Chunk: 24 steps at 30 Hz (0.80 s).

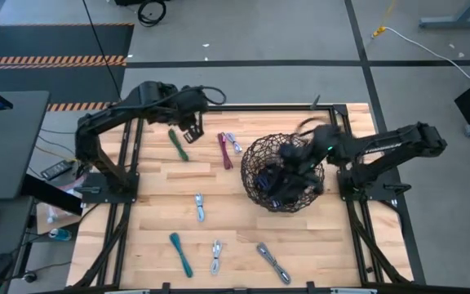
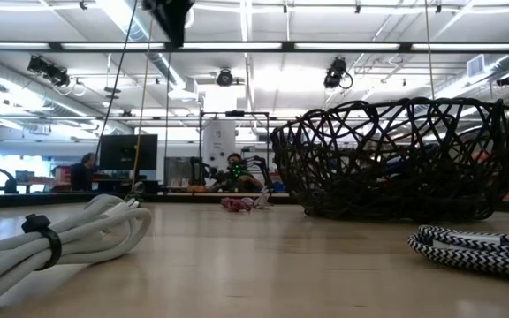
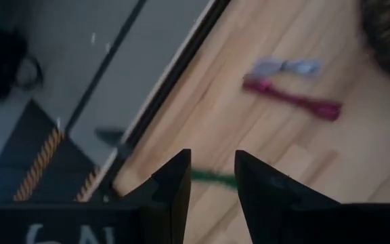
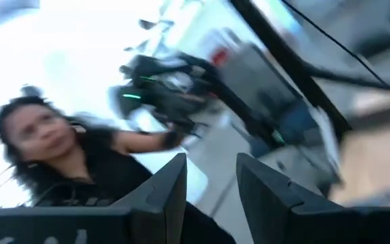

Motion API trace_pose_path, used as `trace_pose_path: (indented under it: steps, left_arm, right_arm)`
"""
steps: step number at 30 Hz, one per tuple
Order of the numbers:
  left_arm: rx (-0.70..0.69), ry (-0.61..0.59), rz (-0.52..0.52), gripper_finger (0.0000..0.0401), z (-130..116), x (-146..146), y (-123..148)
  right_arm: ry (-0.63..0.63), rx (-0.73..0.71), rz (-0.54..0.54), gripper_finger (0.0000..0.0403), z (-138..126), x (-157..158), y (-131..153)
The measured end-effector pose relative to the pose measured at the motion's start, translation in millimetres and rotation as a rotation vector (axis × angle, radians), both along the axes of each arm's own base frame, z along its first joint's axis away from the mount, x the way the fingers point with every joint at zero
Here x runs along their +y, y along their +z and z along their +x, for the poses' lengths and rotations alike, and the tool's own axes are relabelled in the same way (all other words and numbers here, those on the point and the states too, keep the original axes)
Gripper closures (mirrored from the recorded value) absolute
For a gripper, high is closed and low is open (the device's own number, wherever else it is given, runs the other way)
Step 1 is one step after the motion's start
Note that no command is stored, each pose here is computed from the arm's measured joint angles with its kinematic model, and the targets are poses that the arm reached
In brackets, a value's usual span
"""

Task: Pick and place USB-C Cables
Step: Put the green charger cable into the black wire basket

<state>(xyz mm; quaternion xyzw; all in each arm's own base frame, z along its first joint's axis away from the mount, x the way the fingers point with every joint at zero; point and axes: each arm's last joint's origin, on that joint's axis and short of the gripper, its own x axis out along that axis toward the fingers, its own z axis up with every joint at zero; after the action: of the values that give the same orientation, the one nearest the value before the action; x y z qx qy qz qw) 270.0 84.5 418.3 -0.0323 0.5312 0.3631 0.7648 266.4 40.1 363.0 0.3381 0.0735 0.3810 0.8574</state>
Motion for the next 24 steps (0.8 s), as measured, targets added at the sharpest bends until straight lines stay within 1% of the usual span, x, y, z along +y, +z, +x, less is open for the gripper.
trace_pose_path:
  steps: [2,4,7,9,11,12,13,16,18,21,24]
  left_arm:
    - [0.019,0.07,-0.026,0.028,-9.8,9.1,-11.1]
    - [0.059,0.146,-0.061,0.028,-19.5,14.3,-28.1]
    - [0.095,0.274,-0.128,0.028,-33.3,15.9,-56.7]
    - [0.087,0.357,-0.155,0.028,-40.5,14.8,-75.2]
    - [0.065,0.366,-0.198,0.028,-42.0,12.9,-96.6]
    - [0.068,0.337,-0.225,0.028,-41.2,12.3,-107.8]
    - [0.072,0.276,-0.254,0.028,-38.5,11.1,-119.6]
    - [0.122,0.009,-0.363,0.028,-31.3,4.0,-152.1]
    - [0.169,-0.193,-0.405,0.028,-26.2,-3.0,-171.7]
    - [0.284,-0.408,-0.403,0.028,-29.3,-10.1,-193.9]
    - [0.409,-0.55,-0.351,0.028,-35.1,-12.8,-206.9]
  right_arm:
    - [0.006,-0.082,-0.002,0.0268,-9.9,-4.0,12.2]
    - [-0.001,-0.147,-0.019,0.0268,-19.6,-7.8,21.4]
    - [-0.031,-0.23,-0.059,0.0268,-33.4,-14.4,32.1]
    - [-0.045,-0.276,-0.083,0.0268,-41.8,-19.0,38.0]
    - [-0.063,-0.311,-0.102,0.0268,-48.8,-23.9,42.6]
    - [-0.066,-0.321,-0.109,0.0268,-51.5,-26.1,44.2]
    - [-0.068,-0.329,-0.114,0.0268,-53.8,-28.4,45.5]
    - [-0.073,-0.34,-0.127,0.0268,-58.3,-34.4,47.8]
    - [-0.085,-0.334,-0.129,0.0268,-59.2,-37.8,47.9]
    - [-0.091,-0.316,-0.128,0.0268,-57.9,-40.7,46.3]
    - [-0.095,-0.287,-0.114,0.0268,-54.2,-42.1,43.9]
